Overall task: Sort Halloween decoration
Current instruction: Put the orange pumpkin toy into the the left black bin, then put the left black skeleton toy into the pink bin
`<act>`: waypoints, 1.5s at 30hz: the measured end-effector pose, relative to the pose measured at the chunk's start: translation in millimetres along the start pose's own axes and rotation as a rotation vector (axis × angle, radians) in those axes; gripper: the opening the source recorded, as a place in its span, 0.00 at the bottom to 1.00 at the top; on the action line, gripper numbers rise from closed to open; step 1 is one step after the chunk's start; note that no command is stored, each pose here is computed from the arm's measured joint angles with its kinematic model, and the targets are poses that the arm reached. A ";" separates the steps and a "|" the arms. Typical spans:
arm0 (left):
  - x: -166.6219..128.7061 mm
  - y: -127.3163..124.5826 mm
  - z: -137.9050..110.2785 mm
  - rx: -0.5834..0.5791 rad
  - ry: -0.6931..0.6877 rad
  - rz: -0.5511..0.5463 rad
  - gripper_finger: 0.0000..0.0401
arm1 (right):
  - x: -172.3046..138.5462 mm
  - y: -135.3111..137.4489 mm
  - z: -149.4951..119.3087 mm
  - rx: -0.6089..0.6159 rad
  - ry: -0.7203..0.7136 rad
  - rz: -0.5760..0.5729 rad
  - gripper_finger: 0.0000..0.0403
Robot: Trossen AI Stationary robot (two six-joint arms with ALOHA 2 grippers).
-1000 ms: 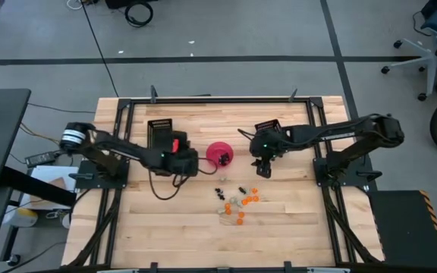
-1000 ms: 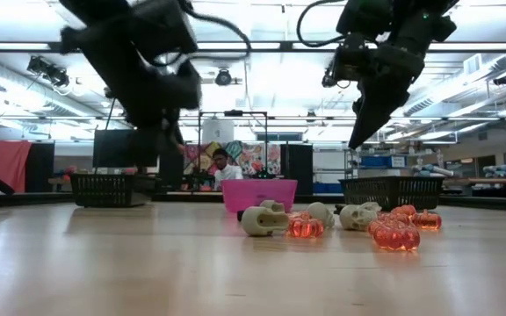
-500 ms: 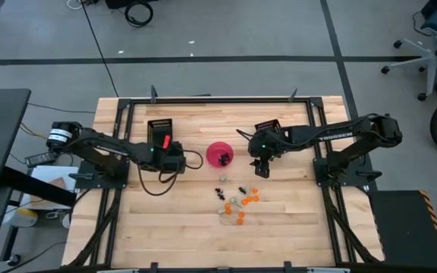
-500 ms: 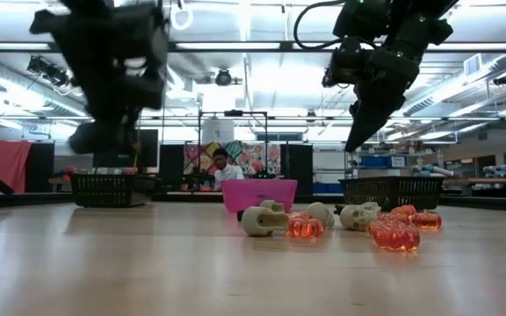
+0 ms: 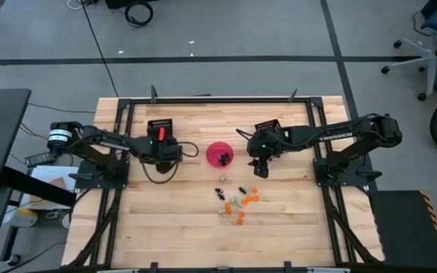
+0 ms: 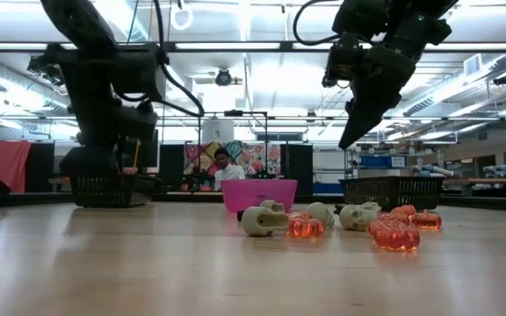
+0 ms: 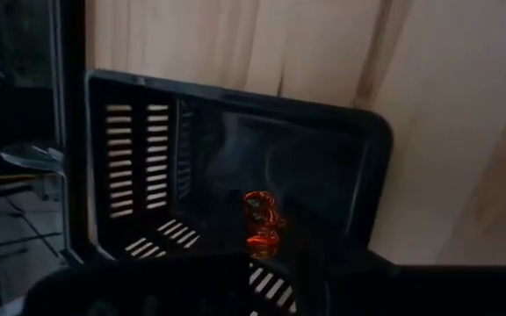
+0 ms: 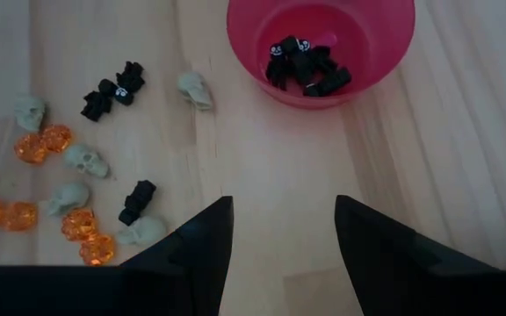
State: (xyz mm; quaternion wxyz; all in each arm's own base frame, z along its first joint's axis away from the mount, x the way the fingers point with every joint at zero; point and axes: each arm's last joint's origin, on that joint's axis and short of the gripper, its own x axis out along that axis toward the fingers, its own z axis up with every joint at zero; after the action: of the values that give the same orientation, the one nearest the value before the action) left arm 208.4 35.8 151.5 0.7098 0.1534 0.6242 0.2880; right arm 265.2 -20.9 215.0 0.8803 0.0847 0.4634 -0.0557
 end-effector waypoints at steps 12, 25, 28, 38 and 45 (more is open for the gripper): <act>8.3 7.1 8.7 0.041 -0.050 -0.138 0.15 | 0.0 0.9 1.7 -0.004 -0.016 0.019 0.51; 7.4 3.7 9.9 0.094 -0.075 -0.237 0.37 | 0.0 1.0 1.5 -0.004 -0.015 0.022 0.51; 5.8 1.5 13.8 0.098 -0.118 -0.272 0.39 | 0.0 1.0 1.6 -0.004 -0.015 0.022 0.51; -8.5 -17.2 21.2 0.120 -0.233 -0.360 0.40 | 0.0 1.1 1.4 -0.004 -0.013 0.028 0.51; -23.6 -31.2 21.6 0.142 -0.254 -0.379 0.40 | 0.0 1.2 1.4 0.000 -0.013 0.029 0.51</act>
State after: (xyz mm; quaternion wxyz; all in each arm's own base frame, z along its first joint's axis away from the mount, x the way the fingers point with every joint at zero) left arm 235.0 0.1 156.1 0.8116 0.1180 0.5661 0.0836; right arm 266.6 -20.0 215.8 0.8841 0.0910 0.4564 -0.0433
